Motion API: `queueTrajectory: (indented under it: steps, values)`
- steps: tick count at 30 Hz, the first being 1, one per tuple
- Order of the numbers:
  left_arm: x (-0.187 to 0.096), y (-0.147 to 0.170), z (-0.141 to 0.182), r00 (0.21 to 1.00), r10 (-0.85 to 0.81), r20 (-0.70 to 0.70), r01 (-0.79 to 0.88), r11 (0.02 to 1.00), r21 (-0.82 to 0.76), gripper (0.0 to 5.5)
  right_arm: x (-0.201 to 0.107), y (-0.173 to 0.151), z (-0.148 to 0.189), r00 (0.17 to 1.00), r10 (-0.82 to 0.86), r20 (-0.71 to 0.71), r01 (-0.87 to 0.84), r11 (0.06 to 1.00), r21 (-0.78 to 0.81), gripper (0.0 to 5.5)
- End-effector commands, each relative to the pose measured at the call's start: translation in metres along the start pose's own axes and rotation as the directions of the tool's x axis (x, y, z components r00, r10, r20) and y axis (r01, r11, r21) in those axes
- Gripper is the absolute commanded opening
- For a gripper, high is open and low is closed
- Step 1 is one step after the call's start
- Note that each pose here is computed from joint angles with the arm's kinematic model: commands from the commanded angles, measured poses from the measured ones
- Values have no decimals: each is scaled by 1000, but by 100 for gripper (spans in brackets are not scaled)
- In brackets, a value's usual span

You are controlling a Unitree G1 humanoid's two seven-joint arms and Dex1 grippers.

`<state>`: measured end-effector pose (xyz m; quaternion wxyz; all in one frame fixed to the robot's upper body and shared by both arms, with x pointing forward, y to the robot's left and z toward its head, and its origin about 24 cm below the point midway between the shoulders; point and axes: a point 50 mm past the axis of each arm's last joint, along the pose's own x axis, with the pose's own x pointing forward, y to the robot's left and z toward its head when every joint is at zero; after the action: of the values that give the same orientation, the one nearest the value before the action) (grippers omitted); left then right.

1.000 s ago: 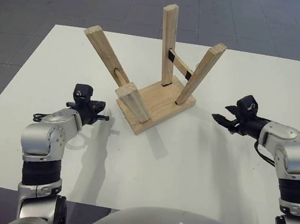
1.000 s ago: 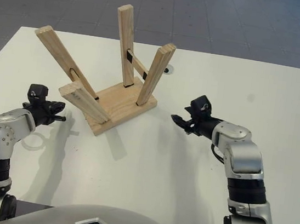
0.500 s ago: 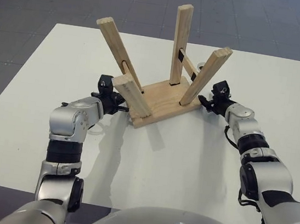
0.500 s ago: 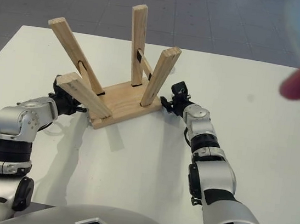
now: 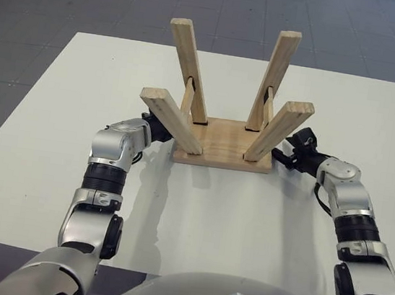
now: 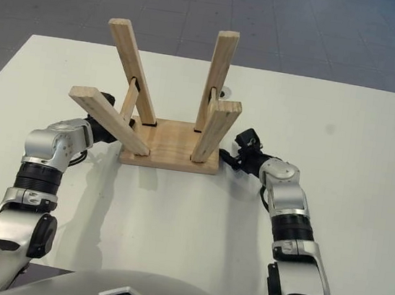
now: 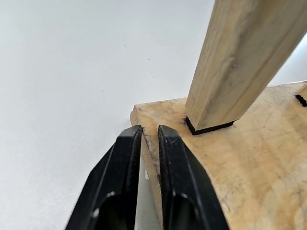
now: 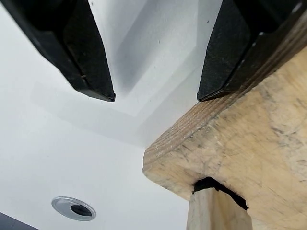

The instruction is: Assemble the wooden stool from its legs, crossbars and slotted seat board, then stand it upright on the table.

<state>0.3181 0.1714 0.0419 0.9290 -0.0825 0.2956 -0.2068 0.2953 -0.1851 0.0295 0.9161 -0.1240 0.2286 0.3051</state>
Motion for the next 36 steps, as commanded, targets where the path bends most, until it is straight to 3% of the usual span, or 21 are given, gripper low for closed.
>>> queueTrajectory:
  steps: [1, 6, 9, 13, 16, 18, 22, 31, 34, 36]
  values:
    - [-9, 4, 4, 995, -47, 92, 50, 998, -23, 64, -19, 0, 17, 998, 10, 55, -11, 1000, 23, 317]
    - [-58, 50, 23, 960, -50, 277, 57, 998, -16, 64, -69, -12, 37, 997, 8, 81, -11, 999, 35, 317]
    - [-92, 65, 29, 916, -238, 324, 251, 968, 2, 94, -96, -12, 50, 980, 144, 137, -154, 986, 66, 313]
    - [-135, 67, 43, 838, -505, 208, 477, 862, 173, 162, -131, -18, 71, 933, 296, 205, -306, 952, 19, 313]
    - [-148, 57, 55, 785, -614, 87, 571, 770, 283, 208, -136, -18, 85, 907, 353, 229, -356, 934, -30, 365]
    - [-153, 48, 67, 758, -652, 2, 604, 704, 375, 238, -137, -13, 95, 876, 411, 252, -407, 911, -69, 371]
    - [-153, 31, 81, 705, -705, -78, 647, 593, 479, 238, -134, -2, 109, 825, 498, 268, -480, 867, -132, 371]
    - [-134, 5, 95, 611, -786, -93, 698, 480, 531, 238, -113, 7, 121, 762, 591, 264, -556, 807, -202, 371]
    - [-131, 7, 91, 602, -787, -134, 723, 466, 509, 242, -108, 8, 119, 750, 610, 254, -573, 792, -210, 329]
    - [-130, 9, 91, 597, -789, -145, 734, 465, 495, 198, -106, 7, 120, 741, 623, 251, -584, 782, -218, 274]
